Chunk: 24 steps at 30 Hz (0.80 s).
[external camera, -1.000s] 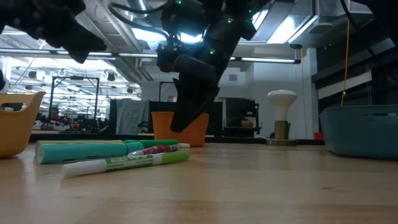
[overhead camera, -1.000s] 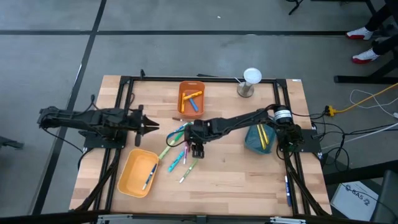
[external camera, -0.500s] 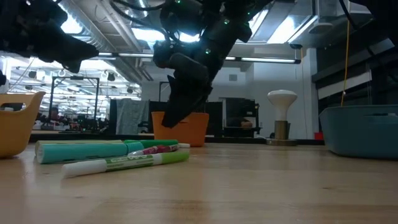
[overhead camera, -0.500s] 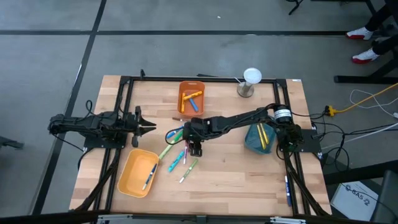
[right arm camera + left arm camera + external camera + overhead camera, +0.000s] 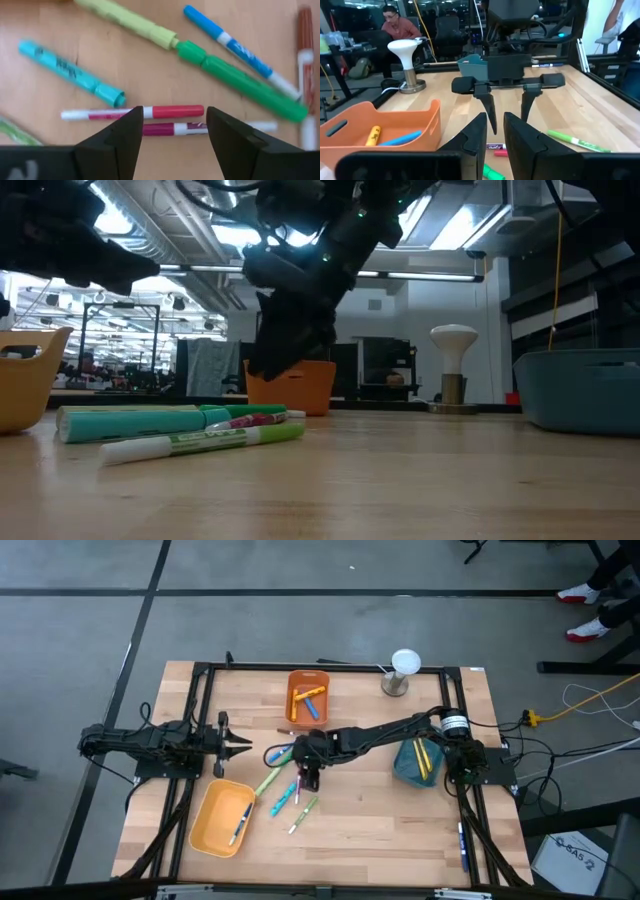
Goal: Pick & Place Markers
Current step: Put the green marker pen into the yellow bin
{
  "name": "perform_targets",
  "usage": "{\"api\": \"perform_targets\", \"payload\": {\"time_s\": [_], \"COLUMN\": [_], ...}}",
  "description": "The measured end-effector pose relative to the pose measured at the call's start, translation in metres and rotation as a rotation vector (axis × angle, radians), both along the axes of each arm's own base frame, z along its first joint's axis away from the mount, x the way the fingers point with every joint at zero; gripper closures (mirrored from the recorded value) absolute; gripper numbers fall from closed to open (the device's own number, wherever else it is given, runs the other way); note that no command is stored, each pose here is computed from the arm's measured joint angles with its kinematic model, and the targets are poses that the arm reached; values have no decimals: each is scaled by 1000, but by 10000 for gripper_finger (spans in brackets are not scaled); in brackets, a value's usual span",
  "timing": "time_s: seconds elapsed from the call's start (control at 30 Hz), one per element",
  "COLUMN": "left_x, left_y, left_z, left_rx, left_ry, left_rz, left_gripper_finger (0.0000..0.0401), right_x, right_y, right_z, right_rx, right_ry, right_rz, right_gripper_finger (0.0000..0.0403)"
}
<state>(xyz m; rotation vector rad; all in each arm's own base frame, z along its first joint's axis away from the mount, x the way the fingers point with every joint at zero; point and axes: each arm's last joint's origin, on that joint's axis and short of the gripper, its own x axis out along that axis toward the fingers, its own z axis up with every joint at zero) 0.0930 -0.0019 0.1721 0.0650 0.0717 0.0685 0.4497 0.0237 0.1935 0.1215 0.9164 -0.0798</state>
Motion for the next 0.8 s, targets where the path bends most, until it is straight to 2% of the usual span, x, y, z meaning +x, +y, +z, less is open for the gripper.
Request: {"api": "perform_targets", "payload": {"time_s": [0.2, 0.37, 0.53, 0.8], "left_x": [0, 0, 0, 0], "left_y": [0, 1, 1, 1], "left_z": [0, 0, -1, -1], "left_rx": [47, 62, 37, 35], "left_ry": [6, 13, 14, 13], "left_rz": [-6, 14, 21, 23], "left_gripper_finger": [340, 340, 340, 340], "right_x": [-7, -20, -24, -24], "right_y": [0, -1, -1, 1], "right_z": [-5, -12, -13, -13], "right_rx": [176, 215, 236, 281], "right_ry": [86, 227, 267, 282], "right_rz": [-260, -385, -440, -425], "right_gripper_finger": [187, 187, 187, 187]}}
